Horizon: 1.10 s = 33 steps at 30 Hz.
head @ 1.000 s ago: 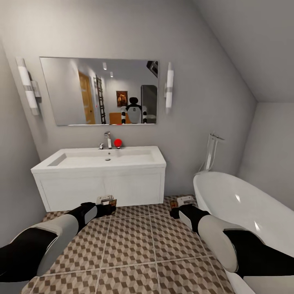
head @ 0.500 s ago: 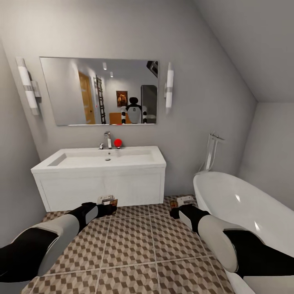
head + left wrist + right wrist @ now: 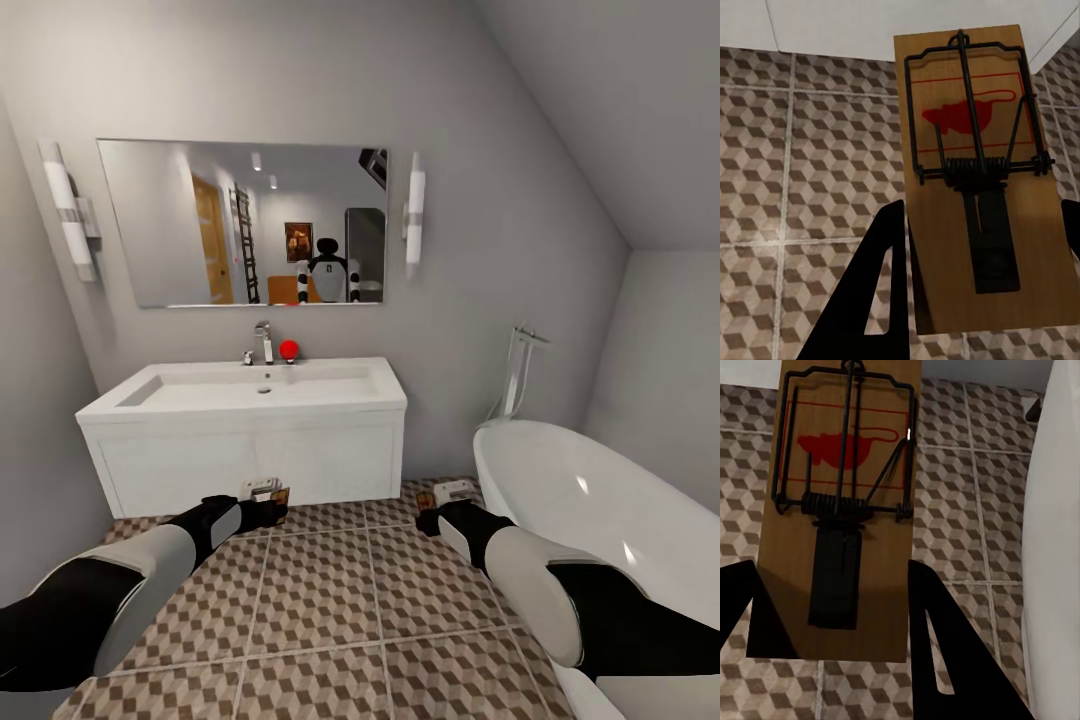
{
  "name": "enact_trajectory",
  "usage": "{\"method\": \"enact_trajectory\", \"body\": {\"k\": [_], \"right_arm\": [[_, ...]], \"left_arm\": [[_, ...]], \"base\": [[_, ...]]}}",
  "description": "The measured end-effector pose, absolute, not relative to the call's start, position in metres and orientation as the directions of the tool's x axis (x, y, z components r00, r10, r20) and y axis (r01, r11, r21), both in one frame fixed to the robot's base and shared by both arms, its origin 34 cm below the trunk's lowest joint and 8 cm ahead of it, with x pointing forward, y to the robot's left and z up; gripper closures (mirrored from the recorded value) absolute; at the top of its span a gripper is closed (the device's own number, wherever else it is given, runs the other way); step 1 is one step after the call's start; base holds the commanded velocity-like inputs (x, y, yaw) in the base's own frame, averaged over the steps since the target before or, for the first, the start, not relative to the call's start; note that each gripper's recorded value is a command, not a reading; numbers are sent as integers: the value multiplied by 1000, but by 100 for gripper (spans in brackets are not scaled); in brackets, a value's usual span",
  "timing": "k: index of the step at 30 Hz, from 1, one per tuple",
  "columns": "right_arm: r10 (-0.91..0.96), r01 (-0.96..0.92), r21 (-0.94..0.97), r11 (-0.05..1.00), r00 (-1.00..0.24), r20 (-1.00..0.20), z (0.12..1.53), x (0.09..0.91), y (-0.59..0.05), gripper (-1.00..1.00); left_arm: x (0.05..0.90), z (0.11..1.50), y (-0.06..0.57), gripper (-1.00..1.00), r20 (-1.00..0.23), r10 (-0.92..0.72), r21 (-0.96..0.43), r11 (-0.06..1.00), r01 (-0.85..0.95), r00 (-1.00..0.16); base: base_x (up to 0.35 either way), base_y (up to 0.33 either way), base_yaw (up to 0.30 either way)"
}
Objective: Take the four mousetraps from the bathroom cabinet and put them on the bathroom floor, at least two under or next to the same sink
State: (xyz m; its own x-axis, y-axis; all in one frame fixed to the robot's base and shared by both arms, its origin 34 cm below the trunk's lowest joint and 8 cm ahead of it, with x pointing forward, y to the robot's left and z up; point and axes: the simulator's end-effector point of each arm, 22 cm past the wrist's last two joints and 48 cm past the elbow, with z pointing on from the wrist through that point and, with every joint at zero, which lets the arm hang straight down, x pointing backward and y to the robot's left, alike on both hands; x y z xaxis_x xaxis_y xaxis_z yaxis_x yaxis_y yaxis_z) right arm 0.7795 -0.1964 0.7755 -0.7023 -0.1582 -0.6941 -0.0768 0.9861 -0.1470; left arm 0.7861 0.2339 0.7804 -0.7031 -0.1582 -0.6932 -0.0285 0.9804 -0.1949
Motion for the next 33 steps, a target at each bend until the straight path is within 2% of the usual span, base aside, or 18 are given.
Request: {"method": "enact_trajectory", "body": {"k": [33], "right_arm": [[-159,-72,-153,986,-700,-697,717,775,-198,100]], "left_arm": [[781,721,235,100,-693,-157,-193,981,-28,-703]], "base": [[0,0,0]]}}
